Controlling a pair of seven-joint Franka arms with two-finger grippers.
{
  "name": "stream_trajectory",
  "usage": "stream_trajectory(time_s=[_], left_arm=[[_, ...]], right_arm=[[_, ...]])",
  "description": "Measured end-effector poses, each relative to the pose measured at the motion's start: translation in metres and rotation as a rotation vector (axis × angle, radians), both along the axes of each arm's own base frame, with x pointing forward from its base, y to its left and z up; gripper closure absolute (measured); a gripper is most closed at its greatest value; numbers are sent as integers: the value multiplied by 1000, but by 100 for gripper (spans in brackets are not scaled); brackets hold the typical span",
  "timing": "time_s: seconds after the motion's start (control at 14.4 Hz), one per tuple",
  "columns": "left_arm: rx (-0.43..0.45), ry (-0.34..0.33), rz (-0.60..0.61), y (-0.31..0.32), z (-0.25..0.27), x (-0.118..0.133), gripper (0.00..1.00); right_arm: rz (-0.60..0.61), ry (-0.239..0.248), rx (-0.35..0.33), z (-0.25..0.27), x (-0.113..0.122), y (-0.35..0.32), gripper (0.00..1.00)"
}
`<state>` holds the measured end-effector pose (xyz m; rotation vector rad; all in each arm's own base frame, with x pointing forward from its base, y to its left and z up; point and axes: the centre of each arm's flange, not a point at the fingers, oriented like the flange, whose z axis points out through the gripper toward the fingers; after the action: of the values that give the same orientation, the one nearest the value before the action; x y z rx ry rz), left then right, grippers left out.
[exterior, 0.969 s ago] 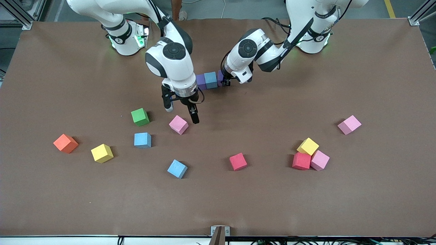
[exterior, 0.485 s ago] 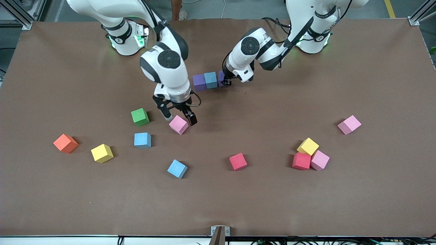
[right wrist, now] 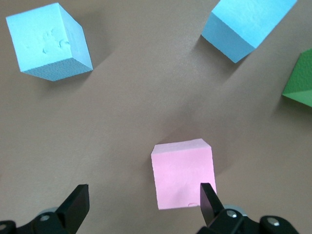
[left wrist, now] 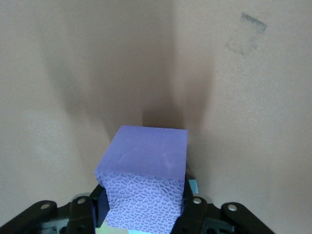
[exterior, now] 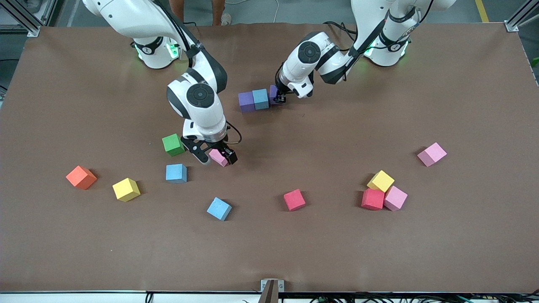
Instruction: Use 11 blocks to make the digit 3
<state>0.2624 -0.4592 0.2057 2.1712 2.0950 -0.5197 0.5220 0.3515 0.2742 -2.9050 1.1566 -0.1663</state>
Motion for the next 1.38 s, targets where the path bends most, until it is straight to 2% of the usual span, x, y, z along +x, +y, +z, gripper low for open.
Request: stream_trajectory(time_s=[0.48, 0.83, 1.38], left_arm=[[-4, 8, 105, 2, 0, 1, 89], [-10, 7, 117, 0, -5, -6, 89], [4, -19, 130, 3, -12, 2, 89]], right_arm=[[89, 66, -48, -21, 19, -23, 0], [70, 148, -27, -33, 7, -12, 0], [91, 188, -29, -48, 5, -14, 0]])
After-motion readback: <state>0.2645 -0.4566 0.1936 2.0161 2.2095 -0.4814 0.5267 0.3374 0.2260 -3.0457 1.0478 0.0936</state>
